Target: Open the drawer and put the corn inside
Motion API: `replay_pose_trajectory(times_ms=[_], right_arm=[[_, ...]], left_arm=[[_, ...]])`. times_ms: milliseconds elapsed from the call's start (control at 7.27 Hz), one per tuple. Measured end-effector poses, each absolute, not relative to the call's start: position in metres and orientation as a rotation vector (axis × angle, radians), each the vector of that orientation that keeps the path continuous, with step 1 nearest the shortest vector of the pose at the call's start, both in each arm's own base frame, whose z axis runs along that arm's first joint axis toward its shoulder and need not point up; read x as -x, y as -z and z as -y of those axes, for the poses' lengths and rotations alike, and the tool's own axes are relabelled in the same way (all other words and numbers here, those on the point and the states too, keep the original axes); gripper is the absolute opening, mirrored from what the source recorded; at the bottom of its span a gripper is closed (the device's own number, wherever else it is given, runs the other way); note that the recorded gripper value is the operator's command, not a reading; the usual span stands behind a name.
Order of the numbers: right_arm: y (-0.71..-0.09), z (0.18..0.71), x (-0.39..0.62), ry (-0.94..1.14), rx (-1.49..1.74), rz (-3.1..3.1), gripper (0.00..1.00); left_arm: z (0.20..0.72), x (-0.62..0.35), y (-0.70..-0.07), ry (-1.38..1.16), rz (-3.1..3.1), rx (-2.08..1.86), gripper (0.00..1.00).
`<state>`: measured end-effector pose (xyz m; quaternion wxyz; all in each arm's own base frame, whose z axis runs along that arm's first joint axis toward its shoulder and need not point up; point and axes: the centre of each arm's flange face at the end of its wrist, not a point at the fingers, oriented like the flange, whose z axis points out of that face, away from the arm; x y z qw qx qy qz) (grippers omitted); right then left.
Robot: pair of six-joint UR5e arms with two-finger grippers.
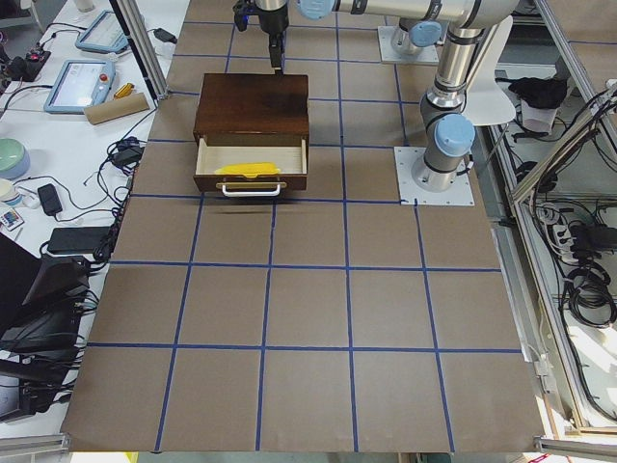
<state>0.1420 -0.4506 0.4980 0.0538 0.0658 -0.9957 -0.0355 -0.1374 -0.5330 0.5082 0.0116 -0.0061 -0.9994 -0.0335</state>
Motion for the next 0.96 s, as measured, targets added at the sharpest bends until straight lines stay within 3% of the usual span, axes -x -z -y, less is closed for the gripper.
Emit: replay_pose_trajectory(times_ms=[962], right_arm=[[-0.4981, 0.4504, -0.1420, 0.108, -0.200, 3.025, 1.00]], left_arm=[[0.5190, 0.1488, -0.5152, 0.082, 3.119, 0.033, 1.00]])
